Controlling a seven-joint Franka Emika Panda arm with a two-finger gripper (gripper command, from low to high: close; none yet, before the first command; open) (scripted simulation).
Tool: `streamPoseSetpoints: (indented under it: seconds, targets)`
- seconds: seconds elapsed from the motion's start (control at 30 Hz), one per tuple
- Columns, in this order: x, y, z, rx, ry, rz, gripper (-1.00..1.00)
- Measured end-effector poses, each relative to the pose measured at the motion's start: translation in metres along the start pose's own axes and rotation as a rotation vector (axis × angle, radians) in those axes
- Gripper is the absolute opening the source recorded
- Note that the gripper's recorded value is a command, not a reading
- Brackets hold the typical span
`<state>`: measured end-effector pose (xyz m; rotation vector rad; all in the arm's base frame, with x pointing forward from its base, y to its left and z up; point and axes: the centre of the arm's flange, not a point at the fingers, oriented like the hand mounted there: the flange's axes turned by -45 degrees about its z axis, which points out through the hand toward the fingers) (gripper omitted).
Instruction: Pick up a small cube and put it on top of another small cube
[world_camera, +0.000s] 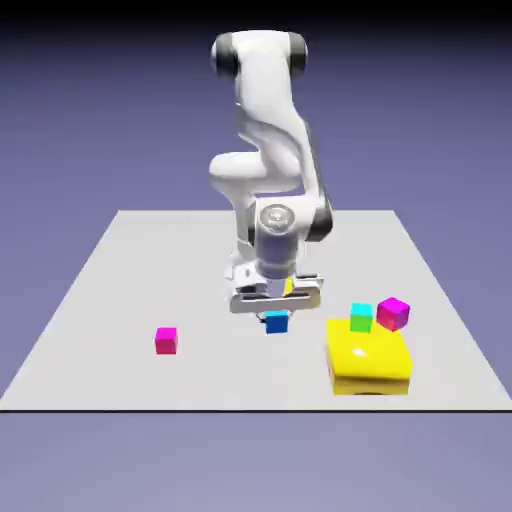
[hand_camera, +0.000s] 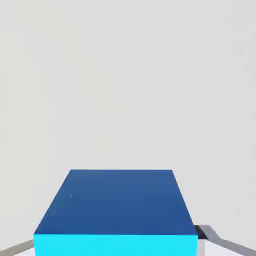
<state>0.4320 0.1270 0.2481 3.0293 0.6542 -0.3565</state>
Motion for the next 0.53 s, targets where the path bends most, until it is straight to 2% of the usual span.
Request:
streamPoseSetpoints:
  seconds: [0.13, 0.27, 0.3, 0.4, 0.43, 0.5, 0.53]
  targets:
    - [0.029, -0.114, -0.047, -0.107, -0.01, -0.429, -1.0]
    - [0.023, -0.236, -0.09, -0.222, -0.022, -0.833, -1.0]
    - [0.027, -0.224, -0.091, -0.216, -0.023, -0.809, -1.0]
    - [0.033, -0.219, -0.038, -0.219, -0.023, -0.815, -1.0]
    - [0.034, -0.217, -0.022, -0.218, -0.023, -0.816, 1.0]
    - [0.034, -0.217, -0.022, -0.221, -0.022, -0.816, 1.0]
    - [0.033, -0.219, -0.04, -0.222, -0.022, -0.815, 1.0]
